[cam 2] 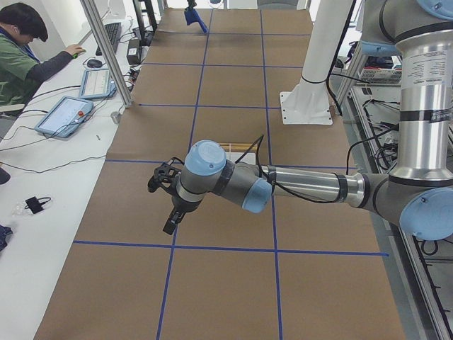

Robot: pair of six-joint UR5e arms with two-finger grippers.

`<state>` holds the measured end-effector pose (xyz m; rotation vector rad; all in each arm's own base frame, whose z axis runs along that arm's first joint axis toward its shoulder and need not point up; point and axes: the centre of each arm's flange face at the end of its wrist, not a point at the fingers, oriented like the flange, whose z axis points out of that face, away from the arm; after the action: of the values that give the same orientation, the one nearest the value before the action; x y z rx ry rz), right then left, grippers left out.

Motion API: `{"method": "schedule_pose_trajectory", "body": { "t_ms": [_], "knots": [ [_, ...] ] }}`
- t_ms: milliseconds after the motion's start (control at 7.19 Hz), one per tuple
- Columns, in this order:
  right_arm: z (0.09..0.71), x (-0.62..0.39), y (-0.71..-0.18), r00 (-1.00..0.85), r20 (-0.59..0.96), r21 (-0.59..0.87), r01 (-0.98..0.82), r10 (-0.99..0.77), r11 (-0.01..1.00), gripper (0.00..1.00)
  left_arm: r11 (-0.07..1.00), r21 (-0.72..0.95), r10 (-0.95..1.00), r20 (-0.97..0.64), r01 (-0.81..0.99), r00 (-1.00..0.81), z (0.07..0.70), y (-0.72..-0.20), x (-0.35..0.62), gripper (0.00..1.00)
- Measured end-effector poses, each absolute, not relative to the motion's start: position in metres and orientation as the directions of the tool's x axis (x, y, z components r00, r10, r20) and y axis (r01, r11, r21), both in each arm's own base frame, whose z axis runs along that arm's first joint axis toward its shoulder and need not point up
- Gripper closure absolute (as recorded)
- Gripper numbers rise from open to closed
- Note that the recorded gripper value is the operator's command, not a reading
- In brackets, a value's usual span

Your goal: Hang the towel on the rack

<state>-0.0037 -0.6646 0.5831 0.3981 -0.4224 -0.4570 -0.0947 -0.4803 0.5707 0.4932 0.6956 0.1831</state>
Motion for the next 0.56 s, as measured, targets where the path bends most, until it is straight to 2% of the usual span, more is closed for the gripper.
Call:
{"method": "schedule_pose_trajectory", "body": {
  "t_ms": [278, 556],
  "knots": [
    [0.483, -0.021, -0.648, 0.795, 0.3, 0.492, 0.345, -0.527, 0.799, 1.0, 0.877, 0.48, 0.314, -0.627, 0.036, 0.713, 0.56, -0.483, -0.09, 0.01],
    [0.396, -0.077, -0.628, 0.727, 0.264, 0.6, 0.39, -0.633, 0.699, 1.0, 0.896, 0.431, 0.265, -0.716, 0.111, 0.646, 0.535, -0.495, -0.083, 0.01]
  ]
}}
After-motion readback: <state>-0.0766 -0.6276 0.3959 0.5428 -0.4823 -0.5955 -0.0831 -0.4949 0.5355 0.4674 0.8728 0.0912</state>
